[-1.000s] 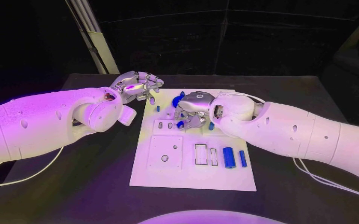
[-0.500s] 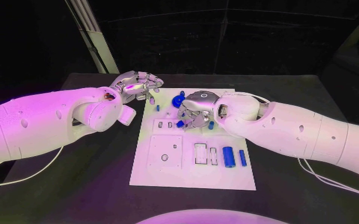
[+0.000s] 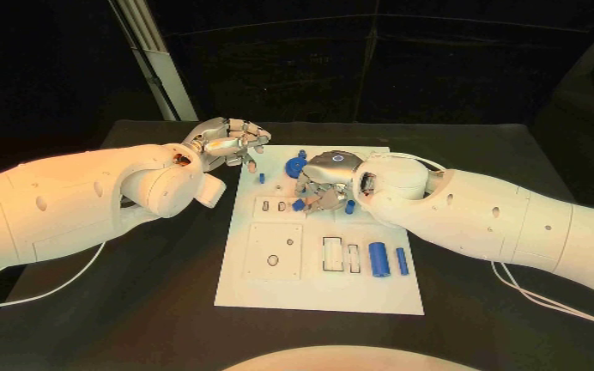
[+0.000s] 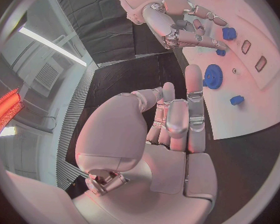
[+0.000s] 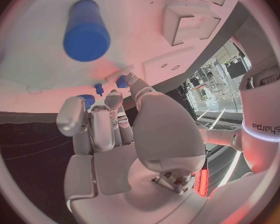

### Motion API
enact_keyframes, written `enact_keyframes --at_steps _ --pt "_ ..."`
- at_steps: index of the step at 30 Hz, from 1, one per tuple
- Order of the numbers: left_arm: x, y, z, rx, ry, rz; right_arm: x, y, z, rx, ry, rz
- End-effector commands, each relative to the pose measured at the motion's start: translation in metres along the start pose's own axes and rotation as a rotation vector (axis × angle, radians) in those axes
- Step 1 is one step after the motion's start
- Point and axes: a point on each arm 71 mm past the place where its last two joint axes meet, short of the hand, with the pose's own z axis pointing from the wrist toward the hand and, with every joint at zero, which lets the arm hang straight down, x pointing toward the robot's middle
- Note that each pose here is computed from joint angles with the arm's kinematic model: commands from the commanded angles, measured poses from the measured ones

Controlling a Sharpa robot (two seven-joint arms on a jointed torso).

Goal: Assemble the parts on the task board

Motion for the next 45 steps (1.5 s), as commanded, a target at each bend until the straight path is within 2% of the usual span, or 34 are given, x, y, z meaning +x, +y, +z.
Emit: enact_keyframes --at_steps 1,20,37,41,45 --pt "0.001 -0.0007 0.0004 0.002 0.013 -0.006 0.002 0.002 0.001 -0.008 0.027 0.003" --pt "0.001 -0.0001 0.001 -0.002 0.016 -0.006 0.007 0.004 0.004 -0.014 0.05 0.004" --pt "0.0006 0.0007 0.0014 -0.008 0.018 -0.006 0.013 0.002 0.004 0.016 0.127 -0.017" --pt "0.0006 0.0008 0.0014 -0.009 0.018 -0.006 0.011 0.001 0.004 0.028 0.096 -0.03" --pt "0.0009 0.0011 0.0015 -0.009 0.019 -0.006 0.007 0.001 0.004 0.037 0.023 -0.042"
